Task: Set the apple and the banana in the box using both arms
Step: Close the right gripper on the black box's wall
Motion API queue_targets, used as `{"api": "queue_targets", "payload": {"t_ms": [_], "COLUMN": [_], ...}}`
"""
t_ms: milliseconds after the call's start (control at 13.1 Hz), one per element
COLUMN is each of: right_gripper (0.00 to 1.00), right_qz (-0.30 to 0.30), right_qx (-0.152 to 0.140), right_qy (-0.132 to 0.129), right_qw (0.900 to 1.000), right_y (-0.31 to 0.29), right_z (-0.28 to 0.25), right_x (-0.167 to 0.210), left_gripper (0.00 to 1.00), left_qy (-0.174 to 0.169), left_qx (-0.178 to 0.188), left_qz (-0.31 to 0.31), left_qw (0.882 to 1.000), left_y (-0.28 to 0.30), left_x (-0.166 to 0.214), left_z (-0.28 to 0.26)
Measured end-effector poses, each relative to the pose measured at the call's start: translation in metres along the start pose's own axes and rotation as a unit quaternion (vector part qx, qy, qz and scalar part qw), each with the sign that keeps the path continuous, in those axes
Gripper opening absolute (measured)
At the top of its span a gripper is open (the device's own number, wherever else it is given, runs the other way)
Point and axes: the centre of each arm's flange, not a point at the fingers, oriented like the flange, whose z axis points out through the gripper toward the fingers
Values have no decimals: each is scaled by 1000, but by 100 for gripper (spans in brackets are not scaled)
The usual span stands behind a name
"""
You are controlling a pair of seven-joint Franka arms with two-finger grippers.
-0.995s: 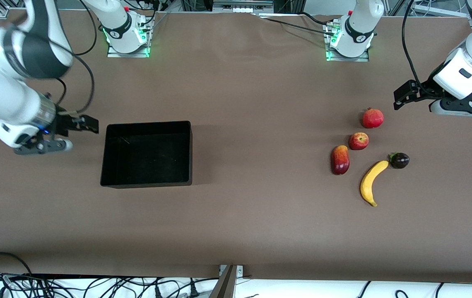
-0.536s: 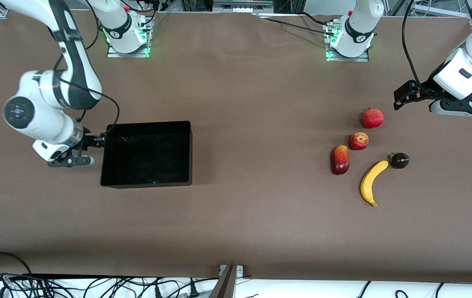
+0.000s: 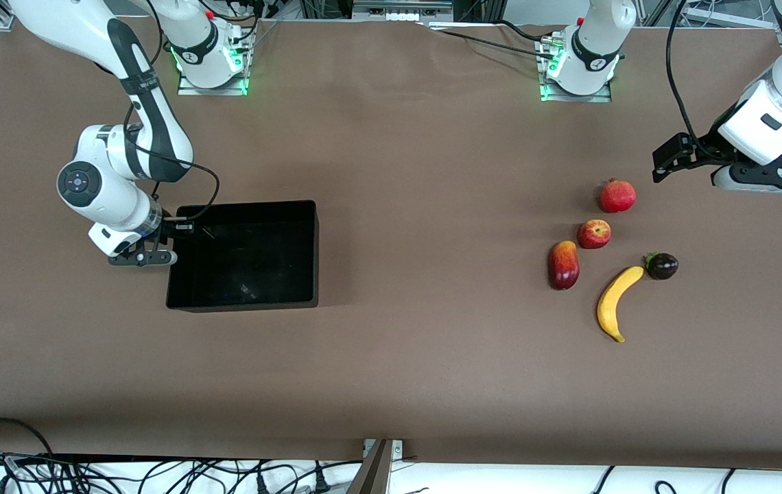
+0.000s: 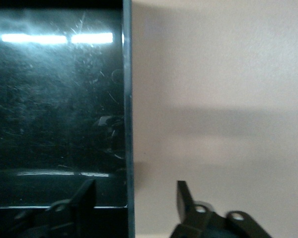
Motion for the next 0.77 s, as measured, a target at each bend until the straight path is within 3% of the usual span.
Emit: {"api": "queue_targets", "payload": {"t_ms": [383,459,765], "right_gripper": [8,4,4], "right_qz": [3,-2,-20], "right_qx": [-1,0,6], "right_qy": [1,3,8], "right_qw": [1000,1000,1000], "right_y": [3,2,-18], "right_z": [4,1,-44], "right_x": [1,3,30], "left_gripper": [100,100,100], "left_qy": [0,0,-1], "left_qx": [0,0,0], "left_qz": [0,0,-3], "left_qw": [1000,1000,1000], "left_y": [0,0,-3], "left_x": [0,0,0], "left_z": [0,0,1]}}
